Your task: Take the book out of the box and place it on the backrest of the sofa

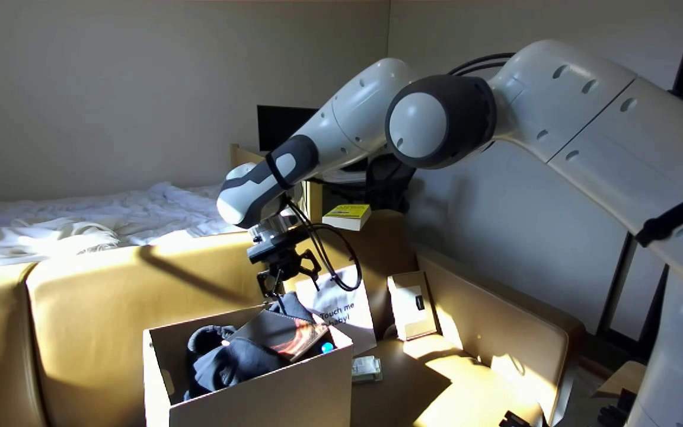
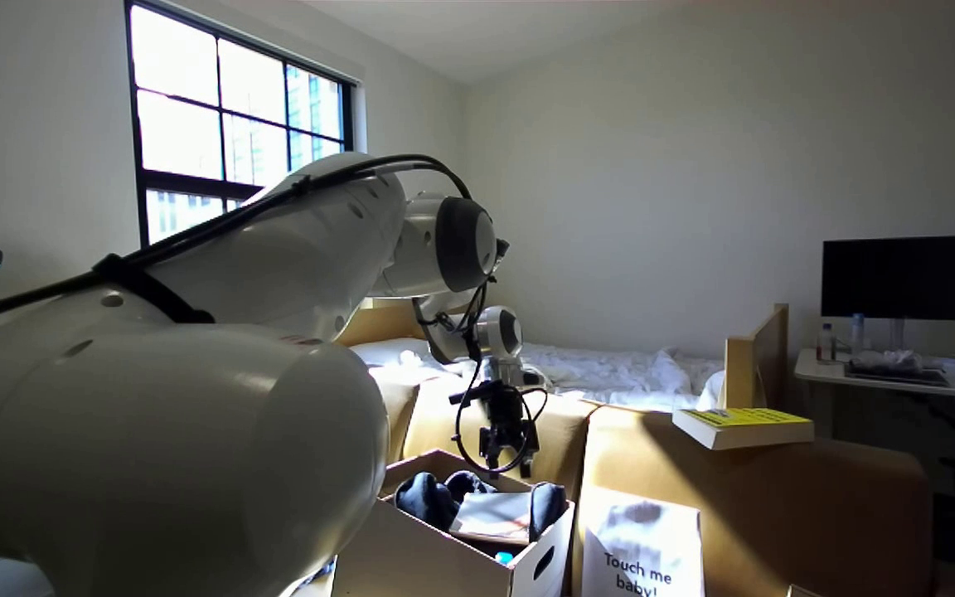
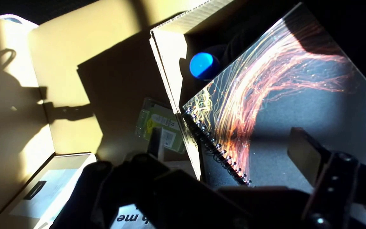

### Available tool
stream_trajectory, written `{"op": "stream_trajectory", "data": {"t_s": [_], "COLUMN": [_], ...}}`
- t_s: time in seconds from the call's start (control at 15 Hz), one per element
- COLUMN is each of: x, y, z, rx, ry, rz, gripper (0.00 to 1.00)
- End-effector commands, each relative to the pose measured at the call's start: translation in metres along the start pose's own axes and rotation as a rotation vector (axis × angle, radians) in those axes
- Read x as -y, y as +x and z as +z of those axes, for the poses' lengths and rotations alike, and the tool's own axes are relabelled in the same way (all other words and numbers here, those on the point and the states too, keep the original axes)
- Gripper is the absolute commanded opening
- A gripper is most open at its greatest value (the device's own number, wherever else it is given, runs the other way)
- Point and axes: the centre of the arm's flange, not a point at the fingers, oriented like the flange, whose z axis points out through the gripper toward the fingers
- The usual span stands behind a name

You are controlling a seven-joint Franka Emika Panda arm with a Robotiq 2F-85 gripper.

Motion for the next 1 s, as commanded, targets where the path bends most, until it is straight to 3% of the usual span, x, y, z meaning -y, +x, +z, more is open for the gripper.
{"op": "stream_trajectory", "data": {"t_s": [0.0,0.07,0.2,0.27,0.33,0.67,0.73,0.93], "x": [-0.004,-0.004,-0.009,-0.011,-0.011,-0.016,-0.013,-0.008], "y": [0.001,0.003,0.013,0.021,0.002,0.008,0.016,0.061], "z": [-0.009,-0.018,-0.036,-0.048,-0.027,-0.043,-0.047,-0.054], "rx": [-0.033,-0.071,-0.066,-0.087,-0.061,-0.083,-0.074,-0.113], "ry": [-0.065,-0.124,-0.199,-0.207,-0.158,-0.175,-0.217,-0.140], "rz": [-0.064,-0.091,-0.165,-0.218,-0.135,-0.185,-0.246,-0.441], "gripper": [1.00,1.00,1.00,1.00,1.00,1.00,1.00,1.00]}}
